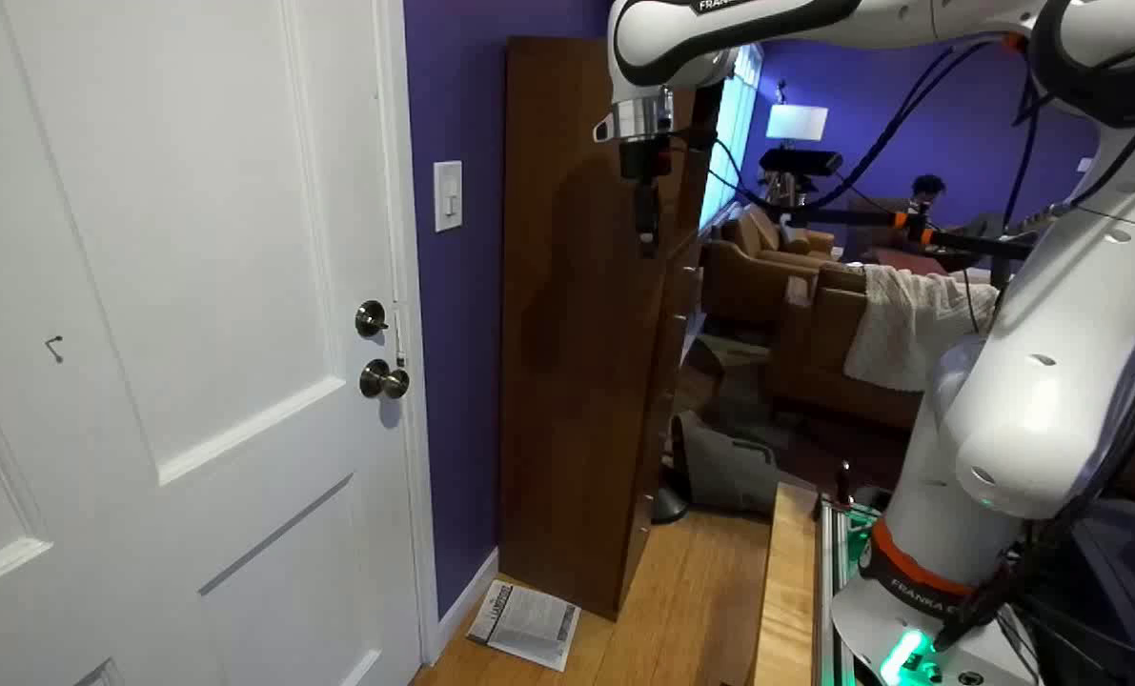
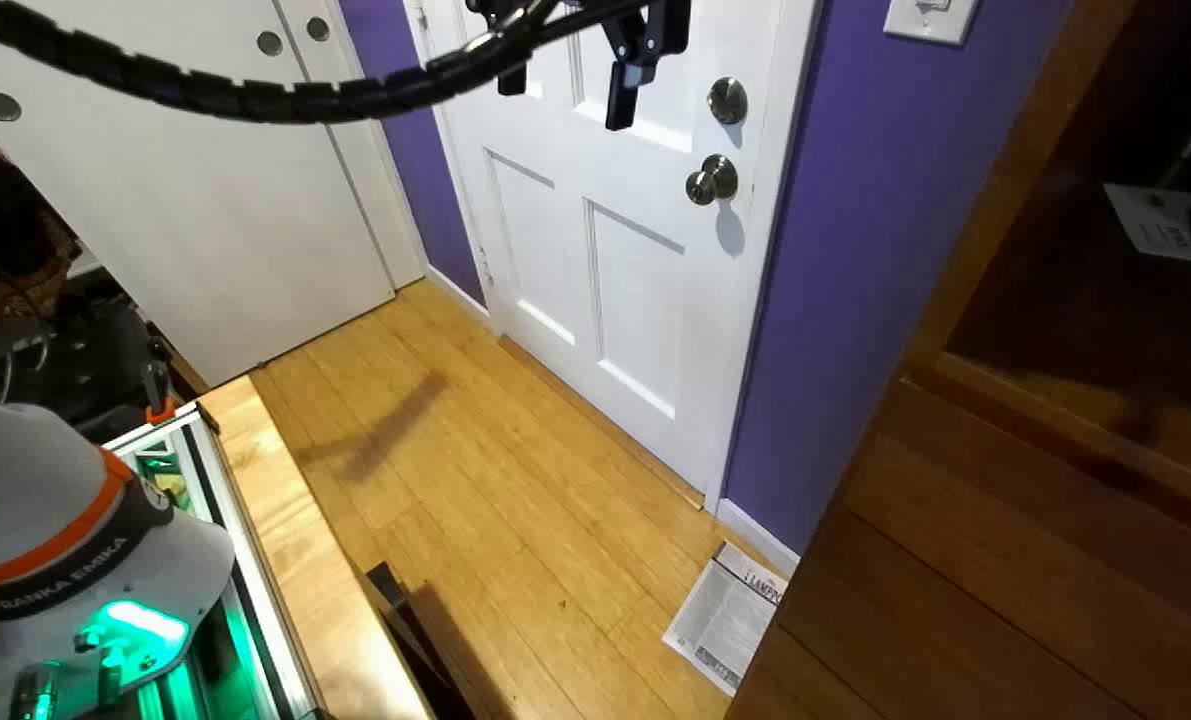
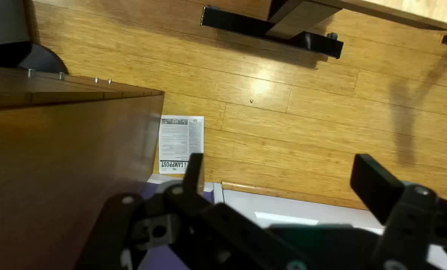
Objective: Turn off the light
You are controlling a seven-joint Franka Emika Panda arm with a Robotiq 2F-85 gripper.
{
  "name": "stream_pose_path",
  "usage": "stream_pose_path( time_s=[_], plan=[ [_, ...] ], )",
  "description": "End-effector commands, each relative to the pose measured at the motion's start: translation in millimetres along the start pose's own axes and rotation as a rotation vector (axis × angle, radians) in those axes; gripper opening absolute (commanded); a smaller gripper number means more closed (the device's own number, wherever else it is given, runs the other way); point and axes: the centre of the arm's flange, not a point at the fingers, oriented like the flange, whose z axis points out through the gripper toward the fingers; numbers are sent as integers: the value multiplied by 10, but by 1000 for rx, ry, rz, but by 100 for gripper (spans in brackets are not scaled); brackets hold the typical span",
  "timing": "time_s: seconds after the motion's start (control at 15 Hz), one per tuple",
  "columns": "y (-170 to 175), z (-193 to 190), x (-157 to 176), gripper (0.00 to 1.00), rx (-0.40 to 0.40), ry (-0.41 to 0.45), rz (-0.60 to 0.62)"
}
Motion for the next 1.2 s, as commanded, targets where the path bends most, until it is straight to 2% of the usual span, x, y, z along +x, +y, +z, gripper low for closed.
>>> stream_pose_path(
  time_s=[0.0, 0.53, 0.8, 0.87, 0.93, 1.13],
  plan=[
    [0, 0, 0, 100, 0, 0, 0],
    [0, 0, 0, 100, 0, 0, 0],
    [196, -173, 321, 100, -114, 148, -46],
    [256, -215, 411, 90, -155, 182, -58],
    [300, -256, 481, 72, -182, 215, -66],
    [464, -342, 759, 49, -254, 352, -101]
  ],
)
